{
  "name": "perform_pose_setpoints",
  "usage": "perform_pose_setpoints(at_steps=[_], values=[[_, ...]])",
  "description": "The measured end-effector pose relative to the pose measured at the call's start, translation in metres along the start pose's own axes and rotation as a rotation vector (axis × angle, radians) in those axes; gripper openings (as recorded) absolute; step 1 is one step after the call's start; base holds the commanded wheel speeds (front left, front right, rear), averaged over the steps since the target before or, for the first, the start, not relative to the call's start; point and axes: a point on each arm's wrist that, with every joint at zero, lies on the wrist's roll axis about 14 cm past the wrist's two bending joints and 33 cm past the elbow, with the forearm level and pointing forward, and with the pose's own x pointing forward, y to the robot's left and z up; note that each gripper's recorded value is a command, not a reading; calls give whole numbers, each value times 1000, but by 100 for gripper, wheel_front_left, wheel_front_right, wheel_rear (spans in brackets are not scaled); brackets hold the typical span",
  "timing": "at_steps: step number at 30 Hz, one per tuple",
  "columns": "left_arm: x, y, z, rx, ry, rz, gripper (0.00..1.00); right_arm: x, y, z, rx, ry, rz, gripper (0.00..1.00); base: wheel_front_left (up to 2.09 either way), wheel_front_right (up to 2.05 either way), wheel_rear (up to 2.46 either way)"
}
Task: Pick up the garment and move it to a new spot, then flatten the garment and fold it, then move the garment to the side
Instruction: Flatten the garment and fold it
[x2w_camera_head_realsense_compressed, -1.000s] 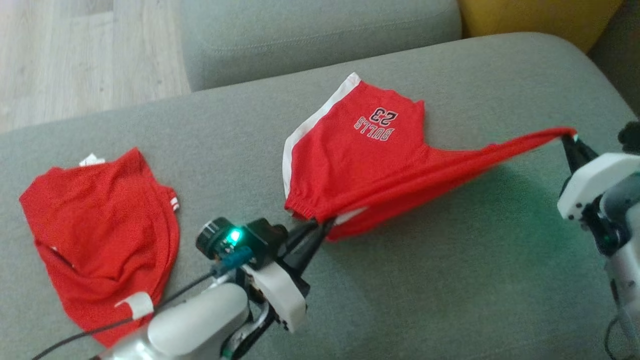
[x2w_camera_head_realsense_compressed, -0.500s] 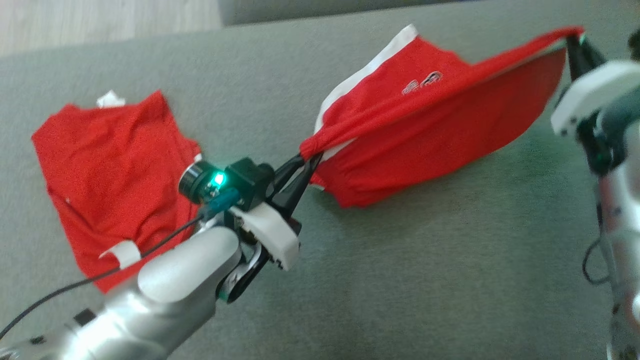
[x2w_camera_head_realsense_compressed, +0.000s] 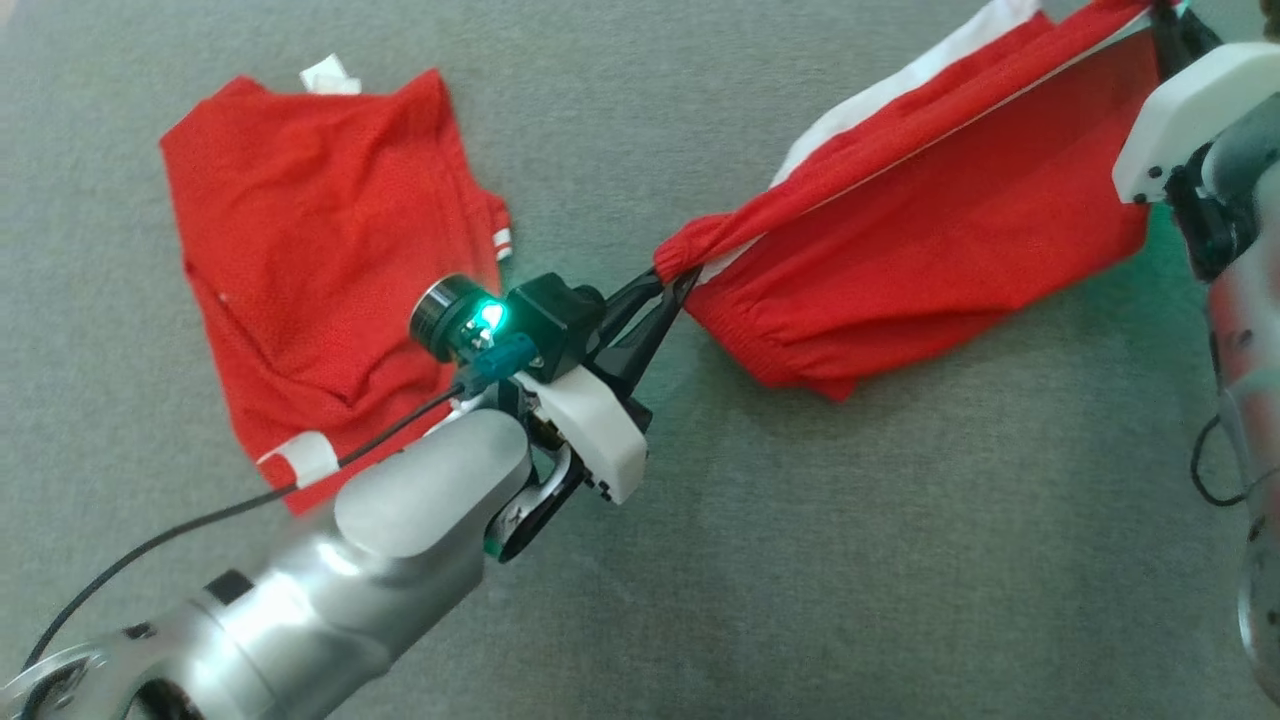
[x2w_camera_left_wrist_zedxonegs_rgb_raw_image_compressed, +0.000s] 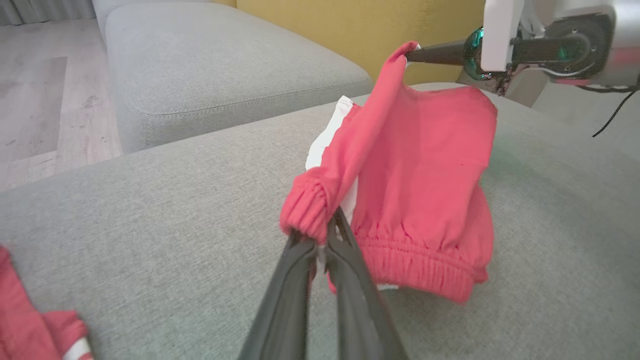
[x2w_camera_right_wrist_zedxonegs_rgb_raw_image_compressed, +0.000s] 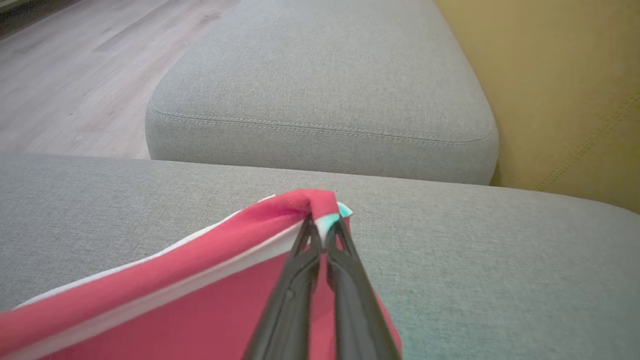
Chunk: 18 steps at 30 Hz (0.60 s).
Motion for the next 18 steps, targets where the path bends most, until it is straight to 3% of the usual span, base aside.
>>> perform_pose_setpoints(at_steps=[9, 10, 11, 12, 13, 14, 18], values=[[3, 5, -6, -15, 10, 21, 0, 18, 11, -7, 2, 24, 22, 0, 0, 0, 0], [3, 5, -6, -17, 12, 23, 0, 19, 12, -6, 5, 21, 23, 61, 0, 0, 0], [3, 6, -7, -21, 15, 24, 0, 21, 12, -5, 17, 17, 22, 100, 0, 0, 0], [4, 5, -9, -27, 19, 22, 20, 22, 12, -5, 19, 16, 23, 100, 0, 0, 0], [5, 4, -10, -39, 23, 17, 76, 22, 11, -2, 22, 1, 21, 100, 0, 0, 0], [5, 4, -11, -43, 27, 16, 100, 22, 10, 2, 17, -16, 19, 100, 0, 0, 0], [5, 8, -11, -38, 30, 26, 100, 17, 1, 15, 31, -78, -1, 100, 0, 0, 0]])
